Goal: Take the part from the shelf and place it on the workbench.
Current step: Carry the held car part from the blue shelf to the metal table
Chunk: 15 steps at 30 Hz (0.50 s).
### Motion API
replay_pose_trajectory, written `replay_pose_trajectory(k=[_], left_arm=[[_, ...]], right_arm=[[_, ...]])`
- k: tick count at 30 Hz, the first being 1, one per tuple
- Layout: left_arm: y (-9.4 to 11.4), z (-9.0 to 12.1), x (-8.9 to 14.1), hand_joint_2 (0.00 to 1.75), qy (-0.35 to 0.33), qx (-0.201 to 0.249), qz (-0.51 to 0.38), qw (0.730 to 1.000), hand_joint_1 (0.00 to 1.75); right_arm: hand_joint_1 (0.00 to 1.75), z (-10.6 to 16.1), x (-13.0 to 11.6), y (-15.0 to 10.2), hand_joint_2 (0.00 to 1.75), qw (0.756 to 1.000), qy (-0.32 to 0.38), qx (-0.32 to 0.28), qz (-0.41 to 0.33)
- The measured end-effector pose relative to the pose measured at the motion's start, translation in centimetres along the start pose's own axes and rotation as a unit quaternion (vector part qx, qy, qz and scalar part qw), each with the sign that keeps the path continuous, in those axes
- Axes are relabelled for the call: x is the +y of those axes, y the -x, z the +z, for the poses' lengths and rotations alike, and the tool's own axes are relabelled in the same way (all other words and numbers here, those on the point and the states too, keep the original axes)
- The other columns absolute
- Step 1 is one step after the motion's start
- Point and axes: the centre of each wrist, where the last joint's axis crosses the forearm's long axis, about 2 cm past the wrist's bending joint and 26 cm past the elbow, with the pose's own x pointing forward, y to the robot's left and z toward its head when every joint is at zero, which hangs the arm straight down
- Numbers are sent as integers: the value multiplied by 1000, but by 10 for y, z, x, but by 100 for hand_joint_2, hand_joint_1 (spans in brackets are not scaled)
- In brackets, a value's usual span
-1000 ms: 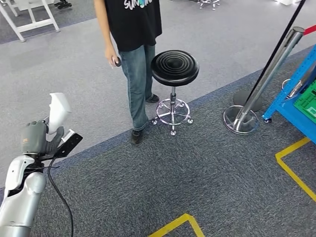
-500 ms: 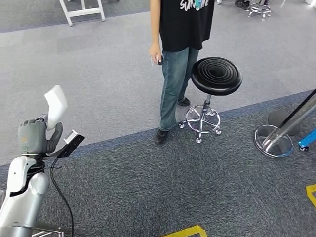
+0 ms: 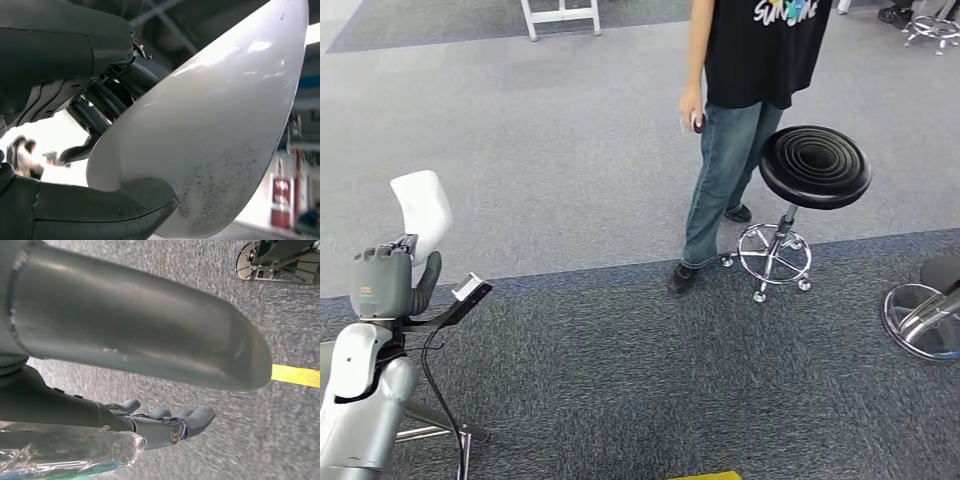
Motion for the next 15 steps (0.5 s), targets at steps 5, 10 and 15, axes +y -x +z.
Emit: replay_pose_trajectory(k=[5, 10, 15], left_arm=[[0, -1, 1, 175, -21, -9, -17, 1000, 175], [-1, -2, 2, 175, -27, -15, -24, 999, 175], [-4, -2, 1, 175, -35, -34, -56, 997, 175]], right_arm=[[0, 0, 0, 0, 0, 1000, 0, -3, 3], [0, 0, 1, 0, 0, 1000, -1, -4, 5], [0, 1, 1, 3, 0, 1000, -2, 0, 7]])
